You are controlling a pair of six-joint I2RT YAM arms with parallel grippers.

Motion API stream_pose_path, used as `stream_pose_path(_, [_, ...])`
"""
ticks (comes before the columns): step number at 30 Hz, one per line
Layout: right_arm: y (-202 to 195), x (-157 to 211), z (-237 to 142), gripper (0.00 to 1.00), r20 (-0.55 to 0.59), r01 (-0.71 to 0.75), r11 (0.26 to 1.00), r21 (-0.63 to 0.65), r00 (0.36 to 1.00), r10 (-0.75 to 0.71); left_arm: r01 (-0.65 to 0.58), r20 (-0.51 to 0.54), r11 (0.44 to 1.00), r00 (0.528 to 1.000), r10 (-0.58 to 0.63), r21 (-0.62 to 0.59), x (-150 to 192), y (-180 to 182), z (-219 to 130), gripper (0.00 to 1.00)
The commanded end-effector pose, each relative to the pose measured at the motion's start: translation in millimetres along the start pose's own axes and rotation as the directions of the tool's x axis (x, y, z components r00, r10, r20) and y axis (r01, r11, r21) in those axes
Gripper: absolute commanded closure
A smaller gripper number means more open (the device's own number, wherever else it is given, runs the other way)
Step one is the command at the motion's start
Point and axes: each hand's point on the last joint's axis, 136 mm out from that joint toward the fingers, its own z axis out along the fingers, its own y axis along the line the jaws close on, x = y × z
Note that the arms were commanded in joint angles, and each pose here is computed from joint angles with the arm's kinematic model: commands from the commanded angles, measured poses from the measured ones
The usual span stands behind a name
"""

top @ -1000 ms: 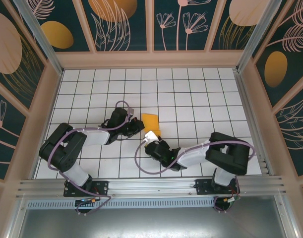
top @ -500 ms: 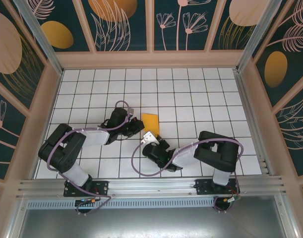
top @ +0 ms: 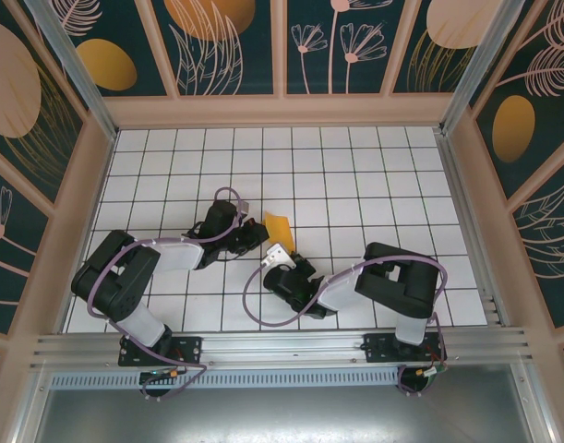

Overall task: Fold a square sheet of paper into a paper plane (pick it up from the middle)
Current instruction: Fold the wing for the fifth time at the center of the table.

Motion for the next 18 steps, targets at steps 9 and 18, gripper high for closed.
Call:
stream_pose_path(9, [0.6, -10.5, 1.3, 1.0, -0.006, -0.121, 0.991, -0.056, 0.993, 0.121, -0.043, 0.054, 0.999, 0.998, 0.044, -0.022, -10.9, -12.8, -13.1, 0.8])
stream_pose_path(18, [6.2, -24.5, -7.1, 1.0, -0.008, -0.281, 0.928, -0.247, 0.958, 0.287, -0.066, 0.2, 0.987, 0.975, 0.095, -0.147, -33.1, -12.4, -46.6, 0.52])
